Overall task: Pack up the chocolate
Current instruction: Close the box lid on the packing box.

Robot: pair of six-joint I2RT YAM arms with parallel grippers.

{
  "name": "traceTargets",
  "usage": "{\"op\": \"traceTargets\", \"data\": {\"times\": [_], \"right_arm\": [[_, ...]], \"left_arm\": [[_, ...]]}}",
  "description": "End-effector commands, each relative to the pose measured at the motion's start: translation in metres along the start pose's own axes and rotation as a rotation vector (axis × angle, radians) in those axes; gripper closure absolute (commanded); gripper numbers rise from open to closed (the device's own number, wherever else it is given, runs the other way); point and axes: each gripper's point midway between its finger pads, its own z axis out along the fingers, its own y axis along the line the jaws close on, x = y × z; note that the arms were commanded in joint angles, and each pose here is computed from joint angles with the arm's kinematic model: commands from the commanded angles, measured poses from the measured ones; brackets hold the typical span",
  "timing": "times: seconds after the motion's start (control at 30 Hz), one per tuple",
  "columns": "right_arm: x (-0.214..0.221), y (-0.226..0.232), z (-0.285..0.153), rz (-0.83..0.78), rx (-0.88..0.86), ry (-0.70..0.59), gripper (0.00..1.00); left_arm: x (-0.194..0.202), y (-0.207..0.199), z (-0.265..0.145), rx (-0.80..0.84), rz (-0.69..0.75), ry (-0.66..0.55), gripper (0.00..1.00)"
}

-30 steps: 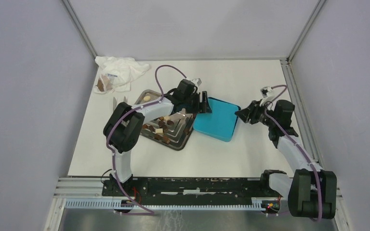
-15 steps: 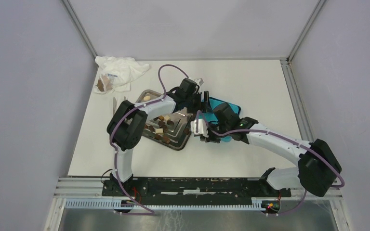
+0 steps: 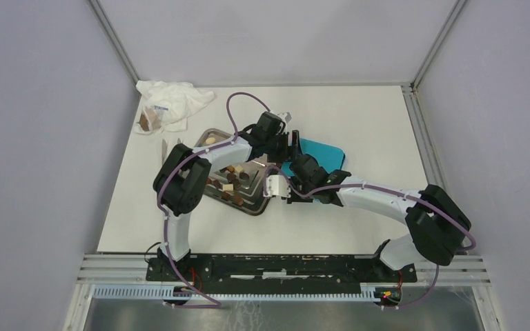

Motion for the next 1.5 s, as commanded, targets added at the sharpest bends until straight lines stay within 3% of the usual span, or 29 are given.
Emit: {"op": "traceTargets", "data": {"times": [0.0,0.27,0.47,0.67,0.77,0.97,1.1,1.3,1.47], "right_arm": [[0.01,-0.03,-0.017,0.046,0.161,0.027,0.78],[0.009,-0.024,-0.026,0.071,0.093,-0.045,0.76],[-0.018,-0.004,-0.055,0.088,-0.093,-0.293,0.73],[-0.012,-0.025,-0.098,0.232,-0.056,-0.515,0.68],[0.005,-0.036,-0.1,0.288,0.007,-0.509,0.67],[0.017,-0.041,-0.092,0.346,0.019,-0.47,0.66],[0.031,-0.047,-0.075,0.434,0.012,-0.403,0.71],[0.062,-0.058,-0.061,0.5,0.082,-0.254,0.78],[0.07,-0.061,-0.07,0.459,0.142,-0.221,0.78]], "left_arm": [[-0.022,-0.013,-0.01,0.042,0.062,-0.048,0.16],[-0.028,-0.016,-0.014,0.049,0.066,-0.064,0.15],[-0.037,-0.015,-0.027,0.036,0.073,-0.112,0.15],[-0.062,-0.024,-0.065,0.031,0.09,-0.256,0.16],[-0.066,-0.023,-0.084,0.005,0.094,-0.311,0.18],[-0.049,0.001,-0.106,-0.1,0.079,-0.344,0.34],[-0.034,0.023,-0.111,-0.187,0.071,-0.338,0.38],[-0.015,0.048,-0.085,-0.257,0.062,-0.253,0.4],[-0.012,0.044,-0.052,-0.213,0.071,-0.174,0.4]]}}
